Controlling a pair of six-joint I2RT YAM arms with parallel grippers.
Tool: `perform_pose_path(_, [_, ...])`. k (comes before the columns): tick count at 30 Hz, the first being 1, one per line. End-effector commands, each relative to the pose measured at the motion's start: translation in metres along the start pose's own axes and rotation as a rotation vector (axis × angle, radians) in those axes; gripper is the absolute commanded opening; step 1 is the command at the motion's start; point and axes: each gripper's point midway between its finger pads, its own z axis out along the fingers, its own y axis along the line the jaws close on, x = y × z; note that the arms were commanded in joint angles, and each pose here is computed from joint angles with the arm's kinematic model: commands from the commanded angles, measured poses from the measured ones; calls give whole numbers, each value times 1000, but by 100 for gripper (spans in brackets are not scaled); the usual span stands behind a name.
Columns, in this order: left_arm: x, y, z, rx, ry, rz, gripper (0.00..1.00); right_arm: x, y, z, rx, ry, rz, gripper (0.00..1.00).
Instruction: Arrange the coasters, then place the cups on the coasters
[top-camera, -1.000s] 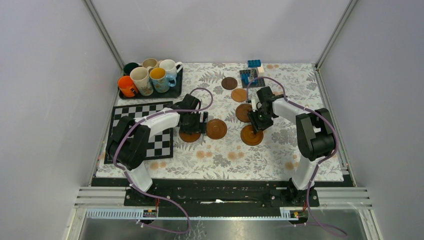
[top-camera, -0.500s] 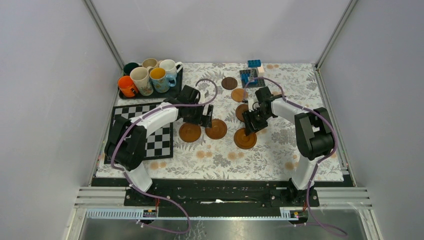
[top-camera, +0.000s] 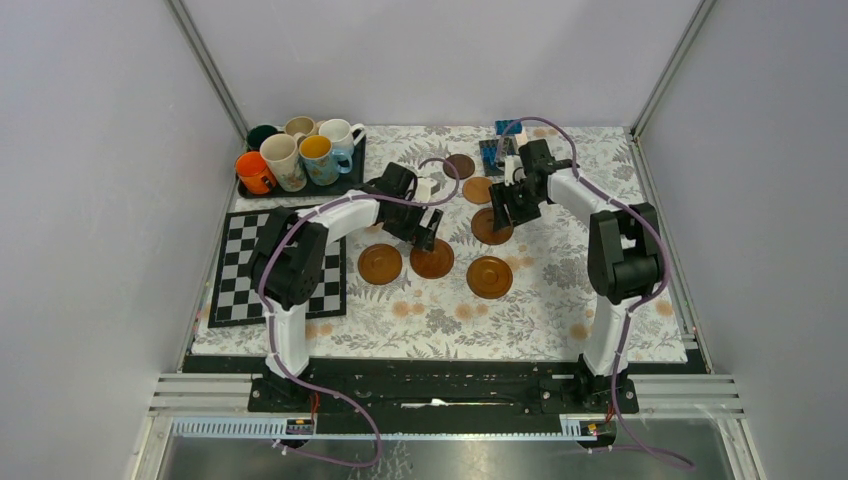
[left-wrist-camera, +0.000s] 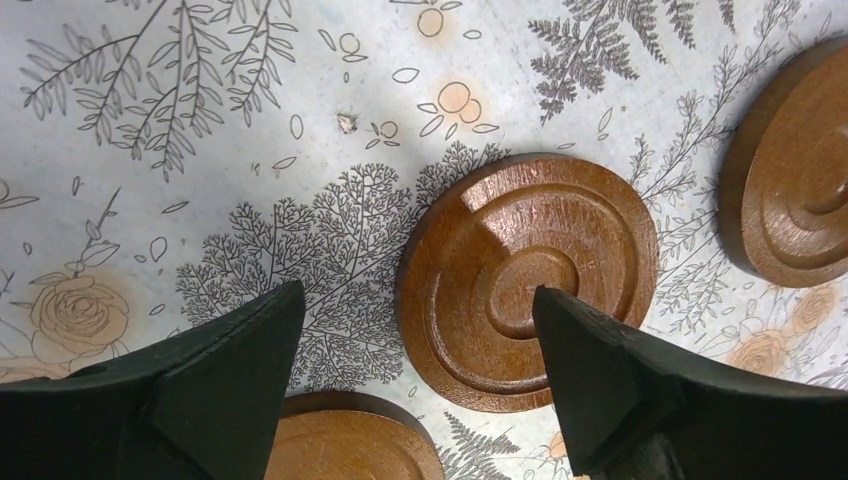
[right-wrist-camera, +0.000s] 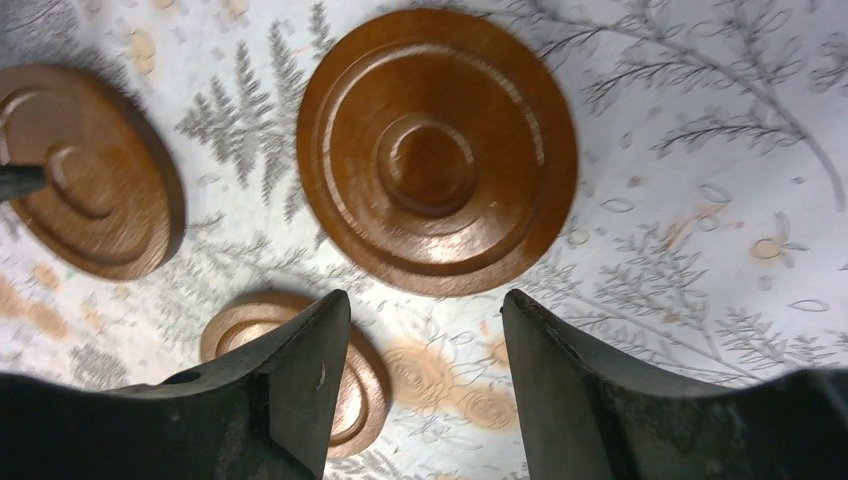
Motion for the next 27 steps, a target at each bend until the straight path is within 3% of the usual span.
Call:
perform_pose_path(1, [-21,-9,2,25,-43,121,90,-17,-24,5,127,-5,6,65])
perform_pose_path(14, [22,-25,13,53,66,299,75,-22,-49,33,211,40,26,67])
perform_pose_path(19, [38,-35,9,73,92,334,65,-10,-52,31,227,71,15,62])
perform_pose_path(27, [56,-42,2,59,111,382,58,27,-55,18,262,136,-12,55])
